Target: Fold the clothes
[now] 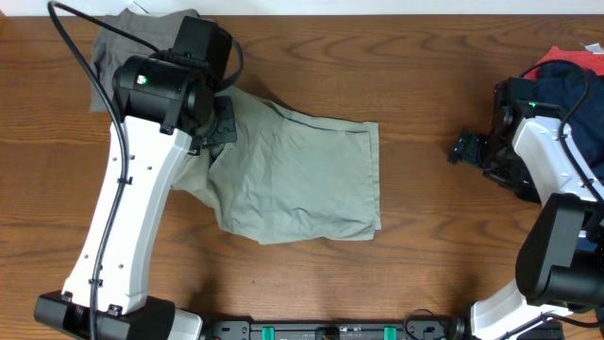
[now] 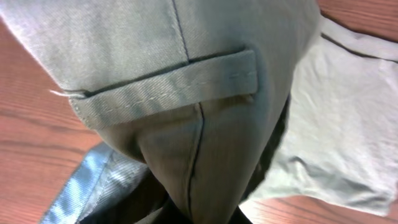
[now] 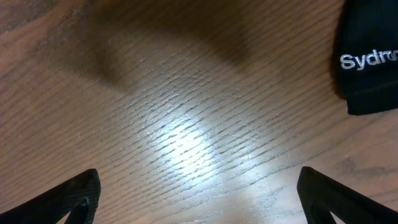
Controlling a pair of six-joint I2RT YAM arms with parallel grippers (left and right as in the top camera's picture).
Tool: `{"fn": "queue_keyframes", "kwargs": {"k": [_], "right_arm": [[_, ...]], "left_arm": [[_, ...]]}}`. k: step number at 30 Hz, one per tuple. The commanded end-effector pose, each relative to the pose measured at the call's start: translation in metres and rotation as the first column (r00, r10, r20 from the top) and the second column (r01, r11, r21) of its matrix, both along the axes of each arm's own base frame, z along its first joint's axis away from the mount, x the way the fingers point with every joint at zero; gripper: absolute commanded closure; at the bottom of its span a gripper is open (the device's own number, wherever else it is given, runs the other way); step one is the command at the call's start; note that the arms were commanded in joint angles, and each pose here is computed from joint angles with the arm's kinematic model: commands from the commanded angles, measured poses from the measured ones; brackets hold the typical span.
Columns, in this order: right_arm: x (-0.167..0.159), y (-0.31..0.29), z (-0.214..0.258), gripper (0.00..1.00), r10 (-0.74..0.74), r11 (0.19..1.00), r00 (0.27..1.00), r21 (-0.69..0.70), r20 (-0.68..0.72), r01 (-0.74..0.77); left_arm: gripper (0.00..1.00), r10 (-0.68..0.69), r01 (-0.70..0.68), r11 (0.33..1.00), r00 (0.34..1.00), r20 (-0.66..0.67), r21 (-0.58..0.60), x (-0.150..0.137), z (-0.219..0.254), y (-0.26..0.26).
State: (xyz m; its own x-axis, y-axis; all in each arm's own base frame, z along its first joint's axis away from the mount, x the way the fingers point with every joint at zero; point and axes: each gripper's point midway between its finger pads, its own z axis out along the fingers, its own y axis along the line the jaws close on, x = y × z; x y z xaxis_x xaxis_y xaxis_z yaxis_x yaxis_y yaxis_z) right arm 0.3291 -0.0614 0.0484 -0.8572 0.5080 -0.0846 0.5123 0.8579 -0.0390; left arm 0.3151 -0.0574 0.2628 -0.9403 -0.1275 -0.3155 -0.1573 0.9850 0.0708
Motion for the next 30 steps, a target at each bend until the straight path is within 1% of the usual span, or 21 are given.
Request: {"fn": "queue_keyframes", "kwargs": {"k": [1, 8, 15, 17, 22, 27, 30], "right_arm": [[0.004, -0.003, 0.009, 0.01, -0.003, 1.0, 1.0, -0.015, 0.029, 0.003], [0.004, -0.003, 0.009, 0.01, -0.003, 1.0, 1.0, -0.015, 0.029, 0.003], [0.004, -0.003, 0.009, 0.01, -0.003, 1.0, 1.0, -0.015, 0.029, 0.003], [0.004, -0.003, 0.009, 0.01, -0.003, 1.0, 1.0, -0.015, 0.029, 0.003], [0.004, -0.003, 0.009, 0.01, -0.003, 1.0, 1.0, -0.015, 0.029, 0.003], [0.004, -0.003, 0.009, 0.01, -0.003, 1.0, 1.0, -0.015, 0.029, 0.003], [0.004, -0.003, 0.009, 0.01, -0.003, 1.0, 1.0, -0.015, 0.029, 0.003]], "left_arm": [[0.94, -0.045, 0.045, 0.998, 0.999, -0.015, -0.039, 0.003, -0.003, -0.016], [0.94, -0.114, 0.111, 0.993, 0.989, -0.093, -0.033, 0.016, -0.044, -0.062], [0.94, -0.214, 0.207, 0.975, 0.973, -0.089, -0.079, 0.023, -0.066, -0.115], [0.94, -0.204, 0.196, 0.977, 0.974, -0.095, -0.088, 0.021, -0.071, -0.124], [0.94, -0.238, 0.227, 0.97, 0.963, -0.125, -0.091, 0.017, -0.089, -0.149], [0.94, -0.24, 0.228, 0.97, 0.957, -0.162, -0.088, 0.012, -0.115, -0.177], [0.94, -0.285, 0.262, 0.955, 0.938, -0.199, -0.137, 0.003, -0.135, -0.205]]}}
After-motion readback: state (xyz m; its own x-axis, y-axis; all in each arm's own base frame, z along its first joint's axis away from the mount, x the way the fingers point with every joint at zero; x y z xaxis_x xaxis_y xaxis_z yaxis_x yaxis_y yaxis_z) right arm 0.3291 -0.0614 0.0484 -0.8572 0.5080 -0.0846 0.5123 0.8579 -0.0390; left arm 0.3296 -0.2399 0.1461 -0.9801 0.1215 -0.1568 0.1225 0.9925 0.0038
